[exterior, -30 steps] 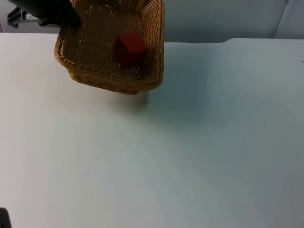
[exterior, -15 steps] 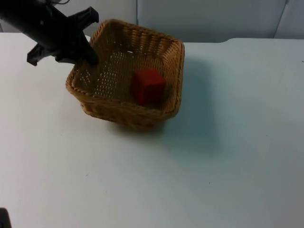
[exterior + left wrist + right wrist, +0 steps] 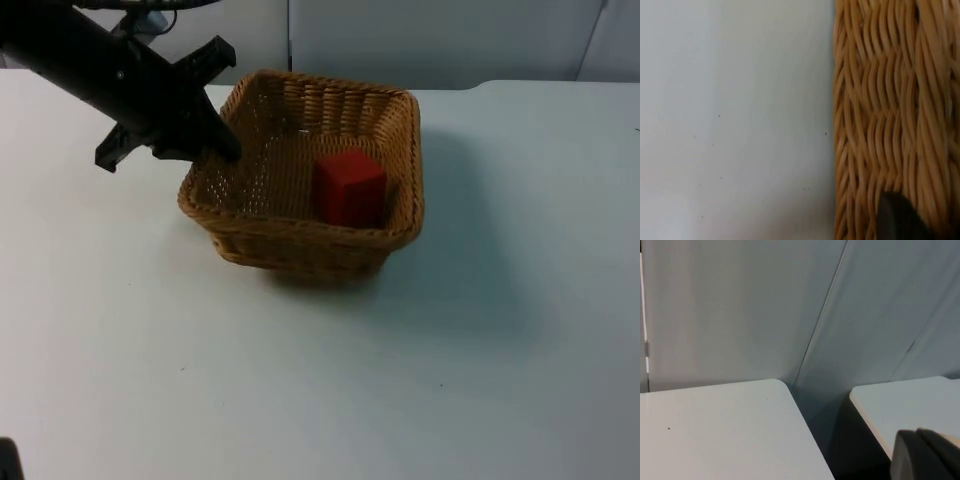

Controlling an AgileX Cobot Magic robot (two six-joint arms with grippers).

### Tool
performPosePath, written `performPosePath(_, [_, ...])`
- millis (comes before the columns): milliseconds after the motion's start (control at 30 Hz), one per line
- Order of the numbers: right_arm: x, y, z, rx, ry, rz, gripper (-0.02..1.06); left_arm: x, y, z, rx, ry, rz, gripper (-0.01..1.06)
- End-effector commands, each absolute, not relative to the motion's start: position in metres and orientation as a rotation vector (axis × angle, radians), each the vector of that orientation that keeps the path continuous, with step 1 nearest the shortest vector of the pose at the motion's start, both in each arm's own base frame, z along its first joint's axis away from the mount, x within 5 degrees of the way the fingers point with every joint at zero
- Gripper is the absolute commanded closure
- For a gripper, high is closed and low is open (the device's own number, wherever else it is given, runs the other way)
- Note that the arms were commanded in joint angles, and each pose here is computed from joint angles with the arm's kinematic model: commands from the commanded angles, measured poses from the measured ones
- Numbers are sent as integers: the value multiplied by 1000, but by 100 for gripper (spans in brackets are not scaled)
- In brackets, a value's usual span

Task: Pick up the basket with the left hand and place the cube into the basket with the right hand.

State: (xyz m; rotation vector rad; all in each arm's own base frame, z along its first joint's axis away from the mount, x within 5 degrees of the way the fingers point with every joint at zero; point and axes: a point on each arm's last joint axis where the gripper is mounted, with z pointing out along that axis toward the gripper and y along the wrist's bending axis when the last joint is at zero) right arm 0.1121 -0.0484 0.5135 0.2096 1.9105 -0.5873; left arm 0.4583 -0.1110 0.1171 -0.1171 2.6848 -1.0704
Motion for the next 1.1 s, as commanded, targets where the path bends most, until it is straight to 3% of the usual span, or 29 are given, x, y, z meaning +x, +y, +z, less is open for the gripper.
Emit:
performPosePath(0, [112,-49,514,216,1894,-589,105,458,-118,121,-124,2673,-1133,104])
performPosePath(167, [112,-49,515,213,1886,-591,105,456,-116,118,-73,2704,-1084,96])
performPosePath(267, [112,-49,515,212,1882,-591,105,455,-116,117,-50,2719,-1076,81])
performPosePath(300, [112,-49,515,212,1882,-591,105,455,-116,117,-50,2719,-1076,81])
performPosePath(433, [112,-49,515,212,1882,-591,105,454,-116,117,-50,2720,-1082,46])
performPosePath(467, [112,-49,515,212,1882,-591,105,454,-116,117,-50,2720,-1082,46])
performPosePath(567, [112,-49,515,212,1882,-591,105,456,-117,120,-3,2700,-1084,24])
performPosePath(667, [113,-49,515,212,1885,-591,105,459,-118,129,90,2670,-1108,17])
performPosePath(800, [114,-49,514,211,1889,-594,105,471,-121,172,274,2557,-1177,16])
performPosePath(933, [111,-49,515,213,1881,-596,105,481,-106,254,461,2388,-1210,16])
performPosePath(967, [111,-49,515,213,1881,-596,105,481,-106,254,461,2388,-1210,16])
performPosePath(1067, [102,-49,521,246,1827,-583,105,480,-72,323,415,2240,-1114,16])
